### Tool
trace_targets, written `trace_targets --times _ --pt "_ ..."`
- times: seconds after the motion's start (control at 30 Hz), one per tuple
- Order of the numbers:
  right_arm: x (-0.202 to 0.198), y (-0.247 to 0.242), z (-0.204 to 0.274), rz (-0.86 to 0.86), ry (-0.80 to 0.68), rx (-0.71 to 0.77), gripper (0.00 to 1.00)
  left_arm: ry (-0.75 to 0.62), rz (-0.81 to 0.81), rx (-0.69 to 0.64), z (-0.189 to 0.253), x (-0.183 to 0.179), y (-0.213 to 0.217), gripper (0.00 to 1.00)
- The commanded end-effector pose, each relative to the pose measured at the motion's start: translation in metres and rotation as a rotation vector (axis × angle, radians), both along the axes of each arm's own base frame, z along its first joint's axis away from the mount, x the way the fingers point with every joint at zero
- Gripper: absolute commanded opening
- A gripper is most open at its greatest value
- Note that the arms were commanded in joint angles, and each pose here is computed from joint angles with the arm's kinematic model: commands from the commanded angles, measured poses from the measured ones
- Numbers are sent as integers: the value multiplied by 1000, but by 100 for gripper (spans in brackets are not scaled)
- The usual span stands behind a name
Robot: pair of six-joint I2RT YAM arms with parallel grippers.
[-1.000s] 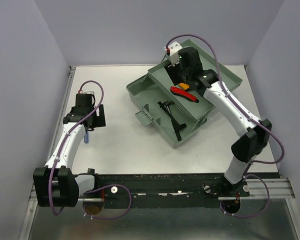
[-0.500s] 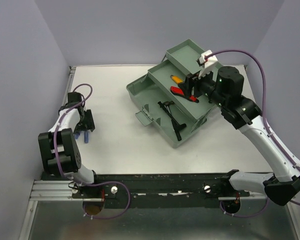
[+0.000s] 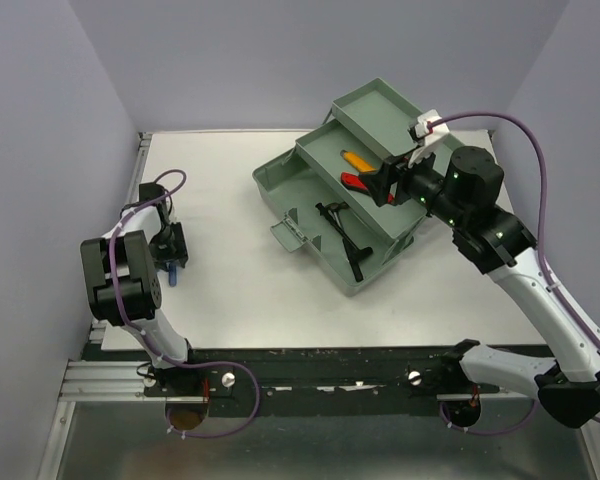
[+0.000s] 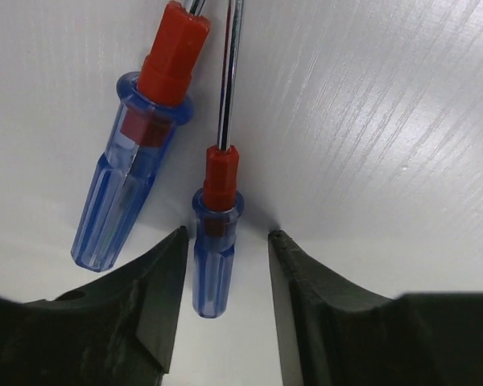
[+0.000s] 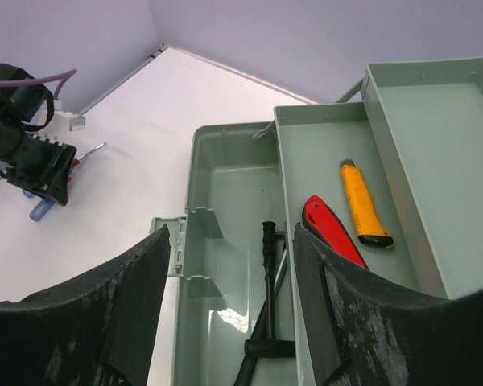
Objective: Pack the tool kit
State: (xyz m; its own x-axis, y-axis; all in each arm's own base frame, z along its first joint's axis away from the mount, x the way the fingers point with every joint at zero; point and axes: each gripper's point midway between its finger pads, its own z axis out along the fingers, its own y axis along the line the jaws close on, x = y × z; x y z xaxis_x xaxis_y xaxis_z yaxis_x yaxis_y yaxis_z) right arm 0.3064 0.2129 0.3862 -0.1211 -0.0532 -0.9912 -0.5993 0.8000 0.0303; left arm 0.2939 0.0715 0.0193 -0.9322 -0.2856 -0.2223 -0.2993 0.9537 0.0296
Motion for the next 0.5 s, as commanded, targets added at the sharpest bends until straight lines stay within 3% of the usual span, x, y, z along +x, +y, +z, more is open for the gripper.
trace_targets --times 0.0,0.2,0.47 --pt "-8 2 9 24 -19 51 71 34 -16 -46 -8 -2 -6 47" --pt "-11 0 8 19 -21 54 71 27 -33 -51 -8 -3 -13 23" --pt "-10 0 1 9 5 56 71 -9 -202 -12 6 4 -52 0"
